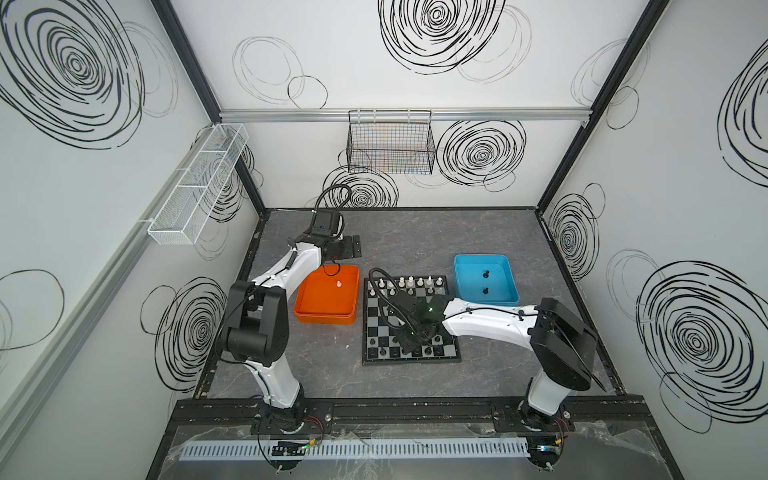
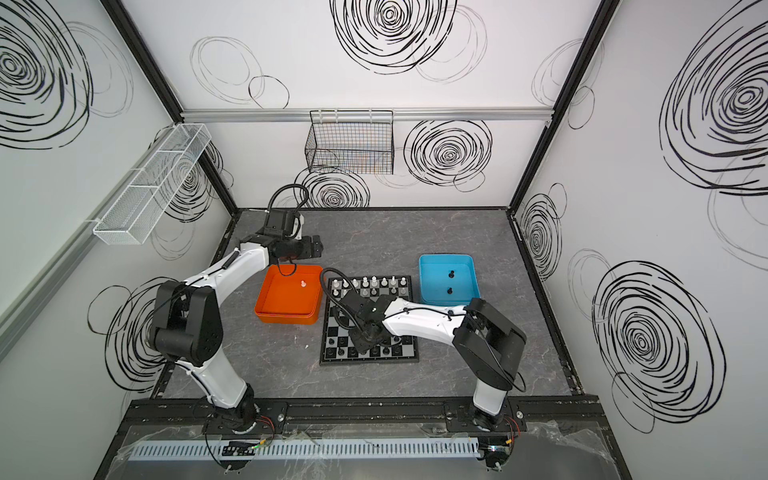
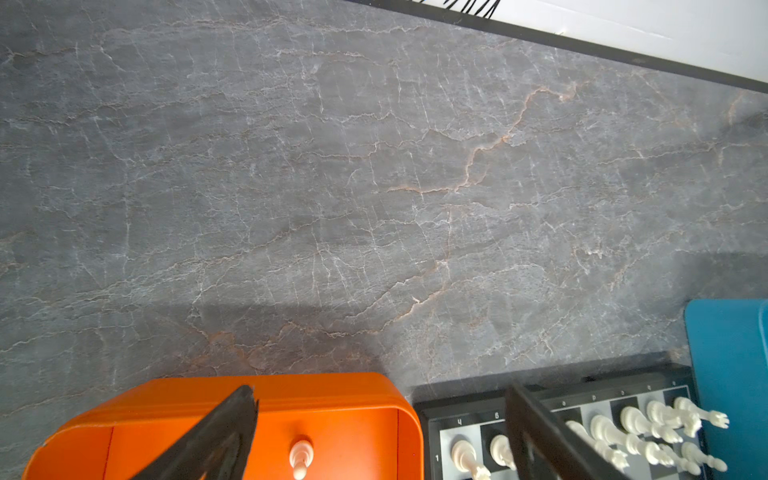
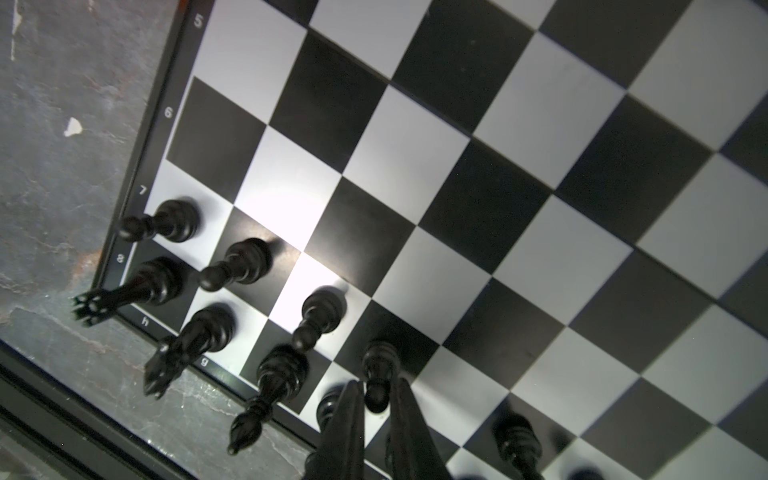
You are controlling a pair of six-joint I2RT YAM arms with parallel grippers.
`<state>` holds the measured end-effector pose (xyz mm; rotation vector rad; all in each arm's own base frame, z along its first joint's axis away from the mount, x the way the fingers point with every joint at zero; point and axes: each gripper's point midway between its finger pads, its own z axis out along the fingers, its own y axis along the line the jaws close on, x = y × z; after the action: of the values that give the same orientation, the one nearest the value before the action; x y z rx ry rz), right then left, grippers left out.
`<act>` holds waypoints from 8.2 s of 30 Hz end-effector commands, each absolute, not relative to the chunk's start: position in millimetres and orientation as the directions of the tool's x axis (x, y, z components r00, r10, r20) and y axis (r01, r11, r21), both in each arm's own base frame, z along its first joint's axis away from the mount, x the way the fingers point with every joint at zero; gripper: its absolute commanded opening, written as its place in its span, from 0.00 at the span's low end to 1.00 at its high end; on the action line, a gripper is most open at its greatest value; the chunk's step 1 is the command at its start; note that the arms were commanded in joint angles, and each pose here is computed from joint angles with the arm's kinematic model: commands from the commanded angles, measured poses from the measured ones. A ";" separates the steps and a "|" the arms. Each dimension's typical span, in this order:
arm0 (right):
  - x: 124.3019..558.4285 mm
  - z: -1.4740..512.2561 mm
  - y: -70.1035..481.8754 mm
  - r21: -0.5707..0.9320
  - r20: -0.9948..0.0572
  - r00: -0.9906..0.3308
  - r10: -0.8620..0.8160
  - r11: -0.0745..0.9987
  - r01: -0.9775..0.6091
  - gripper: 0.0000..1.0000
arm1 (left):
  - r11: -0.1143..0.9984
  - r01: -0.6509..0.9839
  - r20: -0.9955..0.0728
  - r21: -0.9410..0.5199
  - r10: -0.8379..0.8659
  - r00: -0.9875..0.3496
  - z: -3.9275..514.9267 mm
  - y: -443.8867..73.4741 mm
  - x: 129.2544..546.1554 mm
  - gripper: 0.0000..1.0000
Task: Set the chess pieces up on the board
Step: 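Lower the black pawn onto an empty square in the black pawn row, then open the right gripper to release the black pawn, then raise the right gripper over the blue tray while the left lowers, then lower the open left gripper around the white pawn in the orange tray, then close the left gripper on the white pawn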
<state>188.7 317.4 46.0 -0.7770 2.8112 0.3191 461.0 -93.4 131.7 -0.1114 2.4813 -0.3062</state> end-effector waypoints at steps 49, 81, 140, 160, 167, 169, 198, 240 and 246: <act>237.6 94.6 315.7 0.108 -0.392 -0.823 -0.412 0.868 -0.486 0.24 | 0.968 -0.017 -0.587 -0.250 -0.166 -0.792 131.0 -91.3 465.7 0.96; 392.8 191.0 151.8 0.087 -0.703 -0.710 -0.037 0.987 -0.137 1.00 | 0.959 -0.259 -0.432 -0.112 -0.282 -0.856 91.9 -34.0 413.7 0.96; 380.2 120.5 131.0 0.124 -0.550 -0.835 -0.022 0.986 -0.108 1.00 | 0.970 -0.242 -0.280 -0.027 -0.240 -0.930 27.9 -61.1 406.8 0.36; 379.4 117.0 131.6 0.127 -0.541 -0.841 -0.024 0.986 -0.110 1.00 | 0.973 -0.232 -0.296 -0.014 -0.226 -0.928 34.7 -61.7 411.0 0.29; 379.8 118.0 131.0 0.123 -0.543 -0.840 -0.026 0.986 -0.110 1.00 | 0.972 -0.234 -0.301 -0.015 -0.228 -0.926 36.3 -62.0 411.9 0.29; 379.7 117.2 131.3 0.123 -0.541 -0.841 -0.028 0.986 -0.112 1.00 | 0.972 -0.234 -0.305 -0.011 -0.226 -0.925 37.2 -61.3 412.3 0.28; 377.4 114.0 132.2 0.130 -0.534 -0.845 -0.029 0.985 -0.116 1.00 | 0.977 -0.215 -0.288 -0.006 -0.207 -0.935 34.9 -67.7 407.1 0.24; 371.9 103.7 131.1 0.129 -0.516 -0.856 -0.031 0.985 -0.113 1.00 | 0.978 -0.206 -0.255 0.011 -0.197 -0.947 19.7 -64.9 397.7 0.17; 372.0 103.8 130.5 0.127 -0.516 -0.856 -0.031 0.986 -0.112 1.00 | 0.979 -0.204 -0.253 0.011 -0.195 -0.948 20.3 -64.9 397.8 0.13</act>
<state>371.4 132.7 109.5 -0.0982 2.5882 0.2200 404.9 -65.6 29.0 -0.3057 2.8370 0.0376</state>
